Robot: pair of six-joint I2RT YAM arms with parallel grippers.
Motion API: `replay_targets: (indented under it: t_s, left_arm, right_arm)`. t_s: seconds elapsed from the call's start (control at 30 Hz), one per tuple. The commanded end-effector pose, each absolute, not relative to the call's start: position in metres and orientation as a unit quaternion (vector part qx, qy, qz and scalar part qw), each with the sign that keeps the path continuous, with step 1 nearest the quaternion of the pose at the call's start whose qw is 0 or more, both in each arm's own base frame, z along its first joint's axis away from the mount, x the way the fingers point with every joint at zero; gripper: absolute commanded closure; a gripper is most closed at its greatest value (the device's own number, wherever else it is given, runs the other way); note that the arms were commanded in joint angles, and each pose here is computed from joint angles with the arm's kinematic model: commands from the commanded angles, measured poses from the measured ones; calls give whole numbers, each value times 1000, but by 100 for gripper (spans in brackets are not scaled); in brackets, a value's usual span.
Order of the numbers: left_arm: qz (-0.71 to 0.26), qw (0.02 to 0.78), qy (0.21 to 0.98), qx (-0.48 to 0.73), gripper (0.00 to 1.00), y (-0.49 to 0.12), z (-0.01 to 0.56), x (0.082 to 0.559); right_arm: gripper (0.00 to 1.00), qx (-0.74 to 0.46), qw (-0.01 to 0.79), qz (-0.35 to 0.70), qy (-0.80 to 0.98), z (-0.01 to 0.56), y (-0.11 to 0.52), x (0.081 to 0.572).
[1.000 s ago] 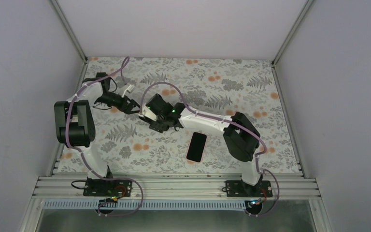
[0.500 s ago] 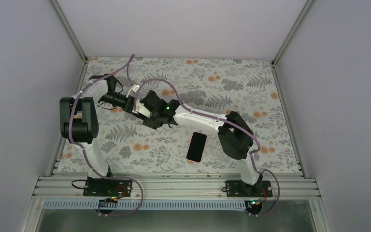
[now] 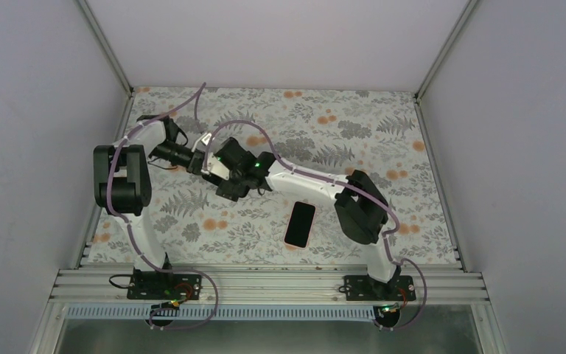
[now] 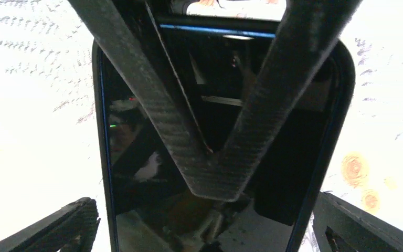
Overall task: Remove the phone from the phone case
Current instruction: Remove the phone case from the phone.
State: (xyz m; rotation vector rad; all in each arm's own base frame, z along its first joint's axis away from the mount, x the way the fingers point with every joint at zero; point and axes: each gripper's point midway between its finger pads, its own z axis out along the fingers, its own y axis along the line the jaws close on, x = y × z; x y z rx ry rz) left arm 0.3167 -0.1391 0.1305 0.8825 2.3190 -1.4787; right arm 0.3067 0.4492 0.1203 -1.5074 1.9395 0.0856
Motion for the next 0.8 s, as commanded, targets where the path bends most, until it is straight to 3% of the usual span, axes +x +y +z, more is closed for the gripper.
replay_targets:
  t_s: [0.0, 0.3, 0.77]
  left_arm:
    - [-515, 171, 767, 342, 98, -147, 160, 314]
    - [-395, 243, 770, 437, 98, -132, 203, 298]
    - [-410, 295, 732, 456, 98, -143, 245, 281]
  right_arm:
    - [0, -586, 306, 118, 741, 155, 431, 296]
    - [2, -575, 205, 321, 724, 205, 357, 285]
    - [19, -552, 214, 307, 745, 191, 360, 304]
